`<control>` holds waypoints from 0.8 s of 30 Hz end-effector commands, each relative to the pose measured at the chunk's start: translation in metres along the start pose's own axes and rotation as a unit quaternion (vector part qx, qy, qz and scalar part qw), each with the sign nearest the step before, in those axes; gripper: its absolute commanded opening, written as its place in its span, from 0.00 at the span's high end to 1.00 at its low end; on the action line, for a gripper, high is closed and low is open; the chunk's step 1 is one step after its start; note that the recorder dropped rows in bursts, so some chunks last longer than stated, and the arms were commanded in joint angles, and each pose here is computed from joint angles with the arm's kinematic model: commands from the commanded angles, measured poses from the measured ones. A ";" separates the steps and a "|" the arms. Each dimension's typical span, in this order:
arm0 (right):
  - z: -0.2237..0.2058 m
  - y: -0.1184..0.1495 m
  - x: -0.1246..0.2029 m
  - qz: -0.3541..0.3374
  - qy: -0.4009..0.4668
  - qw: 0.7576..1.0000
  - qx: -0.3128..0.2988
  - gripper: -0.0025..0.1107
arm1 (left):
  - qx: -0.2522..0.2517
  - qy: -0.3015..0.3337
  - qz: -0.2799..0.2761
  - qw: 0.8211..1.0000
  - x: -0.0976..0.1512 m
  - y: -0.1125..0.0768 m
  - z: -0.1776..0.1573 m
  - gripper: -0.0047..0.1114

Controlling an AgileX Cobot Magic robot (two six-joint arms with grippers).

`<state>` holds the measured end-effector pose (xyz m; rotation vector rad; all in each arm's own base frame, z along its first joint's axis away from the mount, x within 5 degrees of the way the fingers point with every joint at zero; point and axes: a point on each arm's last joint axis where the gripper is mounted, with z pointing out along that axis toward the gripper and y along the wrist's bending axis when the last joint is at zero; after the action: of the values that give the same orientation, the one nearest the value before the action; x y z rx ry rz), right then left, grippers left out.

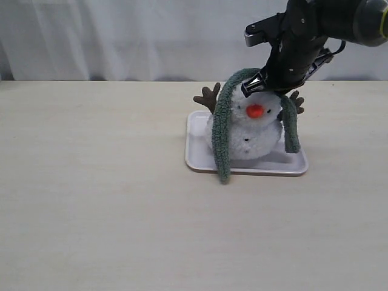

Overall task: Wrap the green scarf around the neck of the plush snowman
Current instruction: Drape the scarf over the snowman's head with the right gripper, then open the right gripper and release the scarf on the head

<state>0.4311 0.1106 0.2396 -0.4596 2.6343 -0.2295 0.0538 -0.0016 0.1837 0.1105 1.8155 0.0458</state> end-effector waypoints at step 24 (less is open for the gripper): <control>-0.061 -0.017 0.008 -0.017 -0.001 0.996 -0.084 0.84 | -0.001 -0.006 0.000 1.000 0.000 0.000 0.000 0.96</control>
<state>0.3948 0.1085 0.2822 -0.6638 2.7264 -0.0630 0.0538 -0.0016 0.1837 0.1123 1.8154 0.0471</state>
